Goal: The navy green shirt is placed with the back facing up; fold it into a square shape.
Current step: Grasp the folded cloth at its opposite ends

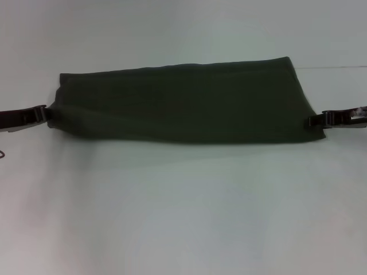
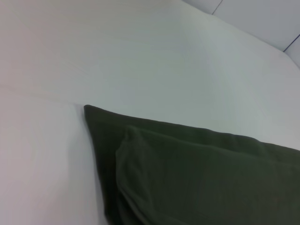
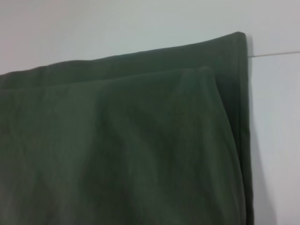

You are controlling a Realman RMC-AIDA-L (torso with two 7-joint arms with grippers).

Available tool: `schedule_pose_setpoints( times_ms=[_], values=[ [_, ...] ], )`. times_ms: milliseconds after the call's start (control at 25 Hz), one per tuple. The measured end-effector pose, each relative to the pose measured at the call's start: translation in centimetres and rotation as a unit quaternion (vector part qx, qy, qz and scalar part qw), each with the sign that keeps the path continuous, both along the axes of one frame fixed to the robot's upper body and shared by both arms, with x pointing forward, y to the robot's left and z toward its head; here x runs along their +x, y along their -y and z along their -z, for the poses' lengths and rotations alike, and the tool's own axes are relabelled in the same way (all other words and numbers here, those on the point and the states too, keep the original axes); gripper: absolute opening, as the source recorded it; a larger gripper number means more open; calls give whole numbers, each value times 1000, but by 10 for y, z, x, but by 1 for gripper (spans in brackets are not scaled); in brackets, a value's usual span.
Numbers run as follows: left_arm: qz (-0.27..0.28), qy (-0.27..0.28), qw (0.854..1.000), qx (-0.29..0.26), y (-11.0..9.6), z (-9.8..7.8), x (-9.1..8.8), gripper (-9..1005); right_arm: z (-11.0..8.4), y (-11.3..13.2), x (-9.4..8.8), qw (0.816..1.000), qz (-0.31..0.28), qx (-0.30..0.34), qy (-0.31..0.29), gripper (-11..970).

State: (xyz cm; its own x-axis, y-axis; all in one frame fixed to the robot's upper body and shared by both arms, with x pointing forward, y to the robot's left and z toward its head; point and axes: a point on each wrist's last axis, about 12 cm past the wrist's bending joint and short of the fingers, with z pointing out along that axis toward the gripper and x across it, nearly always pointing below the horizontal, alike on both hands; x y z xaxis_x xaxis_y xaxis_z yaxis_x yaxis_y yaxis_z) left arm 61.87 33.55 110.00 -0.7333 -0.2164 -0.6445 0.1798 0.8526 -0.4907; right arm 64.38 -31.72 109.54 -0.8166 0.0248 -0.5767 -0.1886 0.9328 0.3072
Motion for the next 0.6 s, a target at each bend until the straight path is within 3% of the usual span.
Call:
schedule_pose_setpoints(
  times_ms=[600],
  values=[
    [4, 4, 1000, 1, 3, -3, 4, 18, 11, -11, -1, 1000, 6, -7, -8, 520]
  ],
)
